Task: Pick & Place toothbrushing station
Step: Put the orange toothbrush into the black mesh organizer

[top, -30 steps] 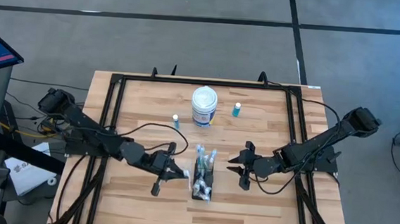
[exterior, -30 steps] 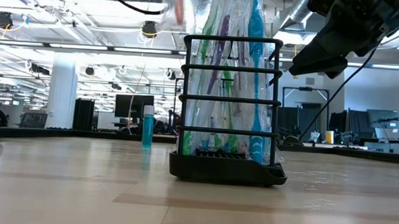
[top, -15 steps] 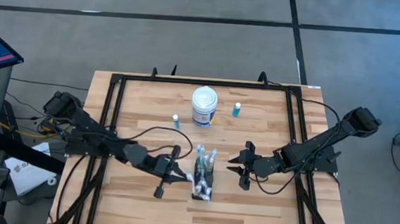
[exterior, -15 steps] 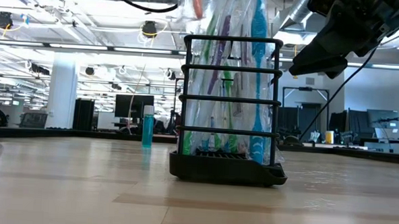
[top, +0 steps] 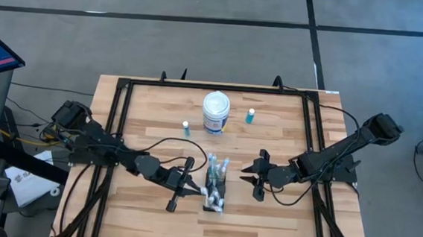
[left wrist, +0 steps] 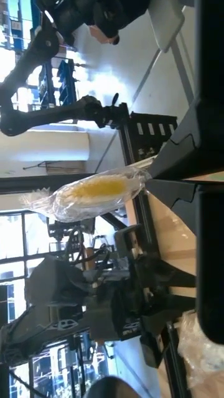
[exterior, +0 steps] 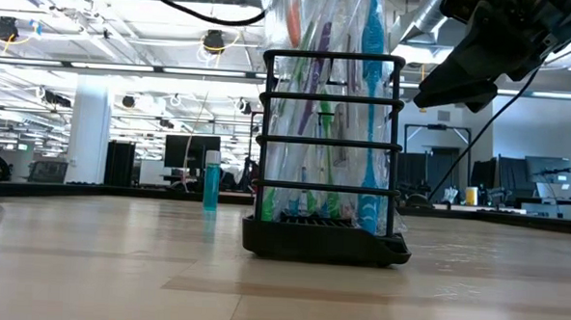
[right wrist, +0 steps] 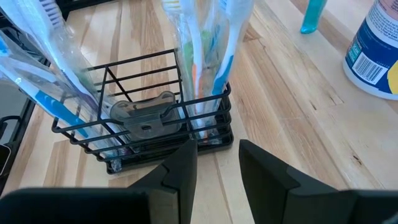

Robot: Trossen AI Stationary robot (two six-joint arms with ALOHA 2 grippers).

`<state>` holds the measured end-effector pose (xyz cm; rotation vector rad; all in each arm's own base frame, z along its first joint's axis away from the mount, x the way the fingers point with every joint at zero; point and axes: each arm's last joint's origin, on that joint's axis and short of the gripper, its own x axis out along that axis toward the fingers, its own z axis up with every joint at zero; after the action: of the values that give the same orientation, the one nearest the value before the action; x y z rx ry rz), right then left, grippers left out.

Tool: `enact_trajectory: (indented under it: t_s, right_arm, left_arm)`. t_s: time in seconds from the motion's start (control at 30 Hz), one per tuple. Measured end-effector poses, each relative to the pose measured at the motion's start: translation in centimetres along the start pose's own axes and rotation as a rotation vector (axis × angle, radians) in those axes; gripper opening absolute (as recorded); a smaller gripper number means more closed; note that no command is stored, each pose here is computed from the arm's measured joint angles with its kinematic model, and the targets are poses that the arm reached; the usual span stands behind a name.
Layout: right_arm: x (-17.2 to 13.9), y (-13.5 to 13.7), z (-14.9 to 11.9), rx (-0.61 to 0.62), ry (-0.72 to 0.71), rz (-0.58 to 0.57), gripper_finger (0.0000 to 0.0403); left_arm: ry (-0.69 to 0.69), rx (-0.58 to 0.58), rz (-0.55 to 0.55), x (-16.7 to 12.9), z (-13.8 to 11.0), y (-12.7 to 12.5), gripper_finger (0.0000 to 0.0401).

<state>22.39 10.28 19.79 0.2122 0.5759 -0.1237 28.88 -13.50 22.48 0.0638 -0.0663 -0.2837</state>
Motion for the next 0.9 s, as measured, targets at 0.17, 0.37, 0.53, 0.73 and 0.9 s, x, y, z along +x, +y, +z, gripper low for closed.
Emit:
enact_trajectory:
  t_s: [0.17, 0.37, 0.53, 0.73, 0.9]
  right_arm:
    - [0.00, 0.00, 0.00, 0.000, 0.001, 0.000, 0.0111]
    - [0.00, 0.01, -0.01, 0.000, 0.000, 0.001, 0.0111]
    - [0.00, 0.01, -0.01, 0.000, 0.001, 0.000, 0.0111]
    - [0.00, 0.01, -0.01, 0.000, 0.000, 0.000, 0.0111]
    - [0.00, 0.01, -0.01, 0.000, 0.000, 0.000, 0.0111]
  left_arm:
    - [-0.001, 0.000, -0.004, 0.16, -0.33, -0.01, 0.0000]
    - [-0.001, 0.000, -0.004, 0.16, -0.34, -0.01, 0.0000]
    - [-0.001, 0.001, -0.016, 0.16, -0.34, -0.04, 0.0000]
    - [0.009, 0.002, -0.024, 0.16, -0.45, -0.07, 0.0000]
    - [0.024, 0.001, -0.025, 0.16, -0.59, -0.09, 0.0000]
